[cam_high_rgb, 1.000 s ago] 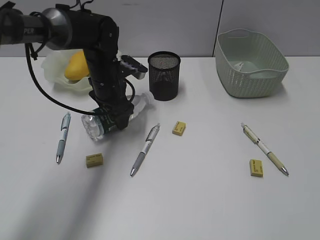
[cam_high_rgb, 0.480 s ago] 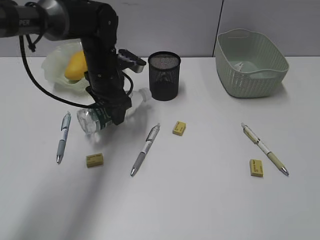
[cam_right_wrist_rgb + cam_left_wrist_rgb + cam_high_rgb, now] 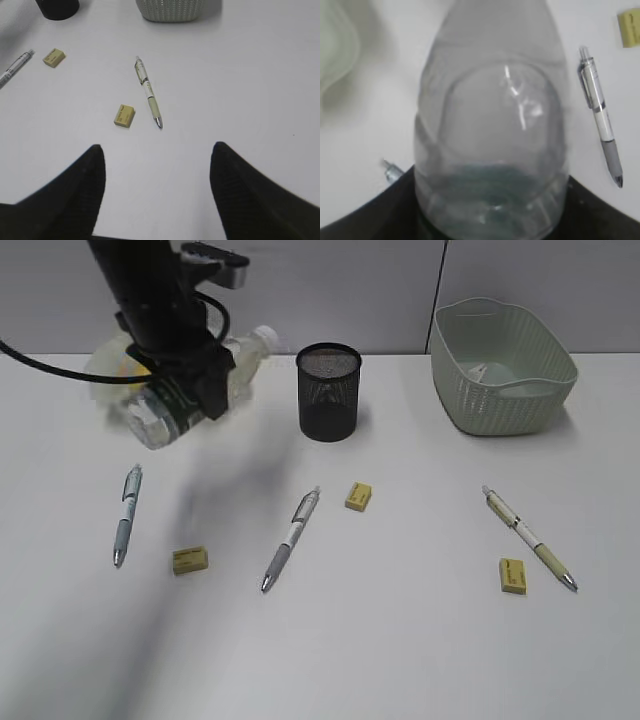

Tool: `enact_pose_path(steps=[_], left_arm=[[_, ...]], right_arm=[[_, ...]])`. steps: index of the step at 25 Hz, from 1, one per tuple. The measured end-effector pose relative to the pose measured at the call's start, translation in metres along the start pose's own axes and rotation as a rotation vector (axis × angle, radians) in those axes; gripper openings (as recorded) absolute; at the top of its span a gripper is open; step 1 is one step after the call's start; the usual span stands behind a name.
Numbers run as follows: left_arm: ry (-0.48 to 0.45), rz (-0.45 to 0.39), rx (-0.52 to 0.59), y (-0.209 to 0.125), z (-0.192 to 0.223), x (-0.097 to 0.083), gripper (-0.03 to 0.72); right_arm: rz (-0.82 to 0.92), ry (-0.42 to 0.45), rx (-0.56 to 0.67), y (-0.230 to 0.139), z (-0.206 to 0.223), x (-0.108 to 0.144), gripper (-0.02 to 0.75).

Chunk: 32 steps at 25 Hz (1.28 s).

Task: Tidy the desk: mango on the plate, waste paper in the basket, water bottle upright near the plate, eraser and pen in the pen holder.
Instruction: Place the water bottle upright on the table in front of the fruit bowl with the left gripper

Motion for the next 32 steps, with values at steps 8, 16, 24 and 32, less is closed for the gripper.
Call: enact_pose_path(steps=[8,16,24,32], left_arm=[[-0.031,-0.221,-0.09,-0.052,-0.067,0.063,0.485],[0.039,-0.441,-0.466,-0.119,-0.106,0.106,0.477],[0.084,-0.634,-0.884,-0.144,-0.094,0.114,0.477],[0.224,-0.748,-1.154,-0.14,-0.078,0.137,0.477]], right_arm=[[0.001,0.001,0.0,0.0,0.0,0.0,0.52],[0.001,0.001,-0.001,0.0,0.0,0.0,0.52],[0.002,0.002,-0.001,0.0,0.0,0.0,0.52],[0.003,0.003,-0.002,0.0,0.0,0.0,0.52]])
Point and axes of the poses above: a point on each arm's last joint axis where the gripper is mounted, z pointing out along that axis toward the gripper, x along the wrist's bending axis when the last joint is at zero, y = z × x, the point moved 5 cm from there along z, pointing out along that axis toward the gripper, and after that the axes turned 15 degrees about -z, right-handed, at the moved point
